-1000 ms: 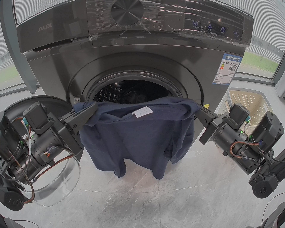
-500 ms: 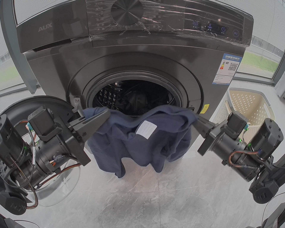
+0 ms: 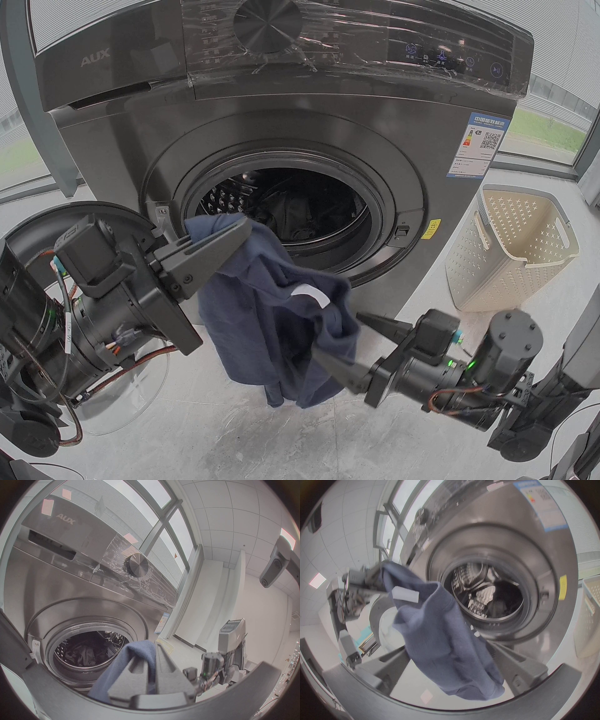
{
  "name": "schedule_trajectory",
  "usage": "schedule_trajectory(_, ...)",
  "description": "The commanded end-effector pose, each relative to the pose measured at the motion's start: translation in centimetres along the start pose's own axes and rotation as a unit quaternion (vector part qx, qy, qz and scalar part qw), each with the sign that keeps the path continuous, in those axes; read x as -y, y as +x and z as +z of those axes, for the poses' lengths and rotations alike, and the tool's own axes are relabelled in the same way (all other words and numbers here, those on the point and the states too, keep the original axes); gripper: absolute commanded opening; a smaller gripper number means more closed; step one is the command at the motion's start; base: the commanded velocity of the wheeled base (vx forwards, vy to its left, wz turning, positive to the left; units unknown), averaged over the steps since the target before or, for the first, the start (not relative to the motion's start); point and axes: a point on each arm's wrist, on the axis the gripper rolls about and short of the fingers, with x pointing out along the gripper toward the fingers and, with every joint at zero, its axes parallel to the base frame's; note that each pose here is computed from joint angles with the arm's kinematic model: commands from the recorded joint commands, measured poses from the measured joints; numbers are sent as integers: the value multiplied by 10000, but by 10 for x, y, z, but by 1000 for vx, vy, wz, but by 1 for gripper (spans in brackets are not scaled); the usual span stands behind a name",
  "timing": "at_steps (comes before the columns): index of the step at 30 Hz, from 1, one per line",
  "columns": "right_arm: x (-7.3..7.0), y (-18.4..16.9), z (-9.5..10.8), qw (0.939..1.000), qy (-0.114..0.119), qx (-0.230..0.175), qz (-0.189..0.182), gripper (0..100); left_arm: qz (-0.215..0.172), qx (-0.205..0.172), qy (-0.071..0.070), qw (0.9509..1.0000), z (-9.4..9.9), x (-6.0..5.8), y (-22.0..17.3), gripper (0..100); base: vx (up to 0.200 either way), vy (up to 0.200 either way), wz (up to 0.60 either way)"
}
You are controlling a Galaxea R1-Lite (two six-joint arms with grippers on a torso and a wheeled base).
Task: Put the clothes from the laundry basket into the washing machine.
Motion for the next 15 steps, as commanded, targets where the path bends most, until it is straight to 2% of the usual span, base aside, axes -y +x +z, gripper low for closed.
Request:
schedule_trajectory(1,-7,5,-44,9965,-8,-827,117,100,-5,141,28,9999,5,0,2,0,0,0,0)
schedule_trajectory(4,-13,3,-55,9944,0,-1039,204,100,-7,149,29,9999,6,0,2,0,0,0,0)
schedule_trajectory(8,-11,-1,-58,9932,-2,-1146,189,100,-35,184,29,9998,7,1,1,0,0,0,0)
schedule_trajectory(12,-5,3,-57,9939,-14,-1100,84,100,-35,184,29,9998,7,1,2,0,0,0,0)
schedule_trajectory(15,8,21,-55,9962,-17,-867,-108,100,-49,182,34,9998,7,1,2,0,0,0,0)
